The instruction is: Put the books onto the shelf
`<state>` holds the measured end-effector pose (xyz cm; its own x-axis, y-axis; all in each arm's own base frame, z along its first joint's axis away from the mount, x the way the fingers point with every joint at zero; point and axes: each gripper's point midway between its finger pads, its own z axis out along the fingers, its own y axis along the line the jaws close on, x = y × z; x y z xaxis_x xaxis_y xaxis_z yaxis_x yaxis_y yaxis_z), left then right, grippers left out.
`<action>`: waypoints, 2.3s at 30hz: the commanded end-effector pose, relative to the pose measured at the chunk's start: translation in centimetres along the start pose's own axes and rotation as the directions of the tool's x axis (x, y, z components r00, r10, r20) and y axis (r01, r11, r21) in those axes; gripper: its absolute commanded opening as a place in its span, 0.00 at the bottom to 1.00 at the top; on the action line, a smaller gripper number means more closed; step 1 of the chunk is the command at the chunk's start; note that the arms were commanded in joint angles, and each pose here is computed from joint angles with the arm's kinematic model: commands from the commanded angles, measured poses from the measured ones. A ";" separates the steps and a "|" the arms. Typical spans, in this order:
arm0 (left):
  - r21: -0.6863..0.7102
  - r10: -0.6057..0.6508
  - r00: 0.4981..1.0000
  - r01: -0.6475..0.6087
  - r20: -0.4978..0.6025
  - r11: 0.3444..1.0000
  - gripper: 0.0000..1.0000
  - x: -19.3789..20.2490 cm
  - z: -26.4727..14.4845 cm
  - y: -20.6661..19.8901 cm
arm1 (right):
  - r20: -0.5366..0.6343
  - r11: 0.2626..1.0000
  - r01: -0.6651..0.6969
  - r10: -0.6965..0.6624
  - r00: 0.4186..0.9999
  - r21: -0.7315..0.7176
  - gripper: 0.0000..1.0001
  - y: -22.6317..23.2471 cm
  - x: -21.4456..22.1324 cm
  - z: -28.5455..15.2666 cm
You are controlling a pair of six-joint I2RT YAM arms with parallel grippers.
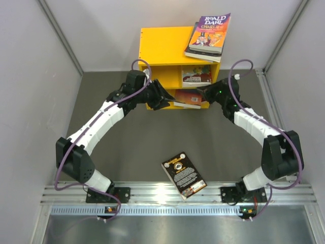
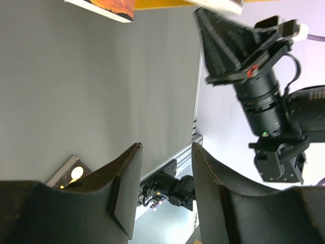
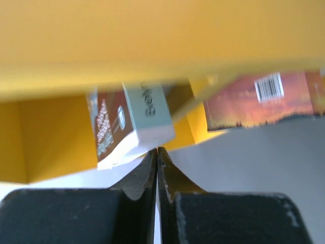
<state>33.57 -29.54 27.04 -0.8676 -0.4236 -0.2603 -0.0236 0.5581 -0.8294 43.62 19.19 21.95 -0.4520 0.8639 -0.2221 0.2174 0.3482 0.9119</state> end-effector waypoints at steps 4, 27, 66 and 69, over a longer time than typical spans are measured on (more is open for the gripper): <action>0.011 0.027 0.999 -0.027 0.031 1.000 0.49 -0.4 -1.2 -0.9 | 0.095 0.989 -0.038 0.052 0.994 -0.145 0.00 4.6 -5.4 0.9; -0.409 0.267 0.839 -0.479 -0.474 0.777 0.51 13.1 -2.5 15.1 | -0.561 0.946 0.325 -0.275 0.781 -0.011 1.00 -12.8 9.5 -14.3; -0.322 0.244 0.842 -0.429 -0.481 0.844 0.00 25.9 3.8 20.3 | -0.900 0.923 0.382 -0.126 0.416 0.047 1.00 -24.0 27.7 -22.0; -0.310 0.248 0.859 -0.409 -0.449 0.858 0.00 24.9 3.2 18.9 | -0.888 0.923 0.385 -0.174 0.427 0.004 1.00 -22.6 27.4 -21.7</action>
<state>8.26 -28.10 2.44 -0.9885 0.1427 0.0501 0.1133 0.9181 -0.3798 5.94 26.77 4.17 -0.9792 -0.0698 0.1906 0.1106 0.6039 0.7893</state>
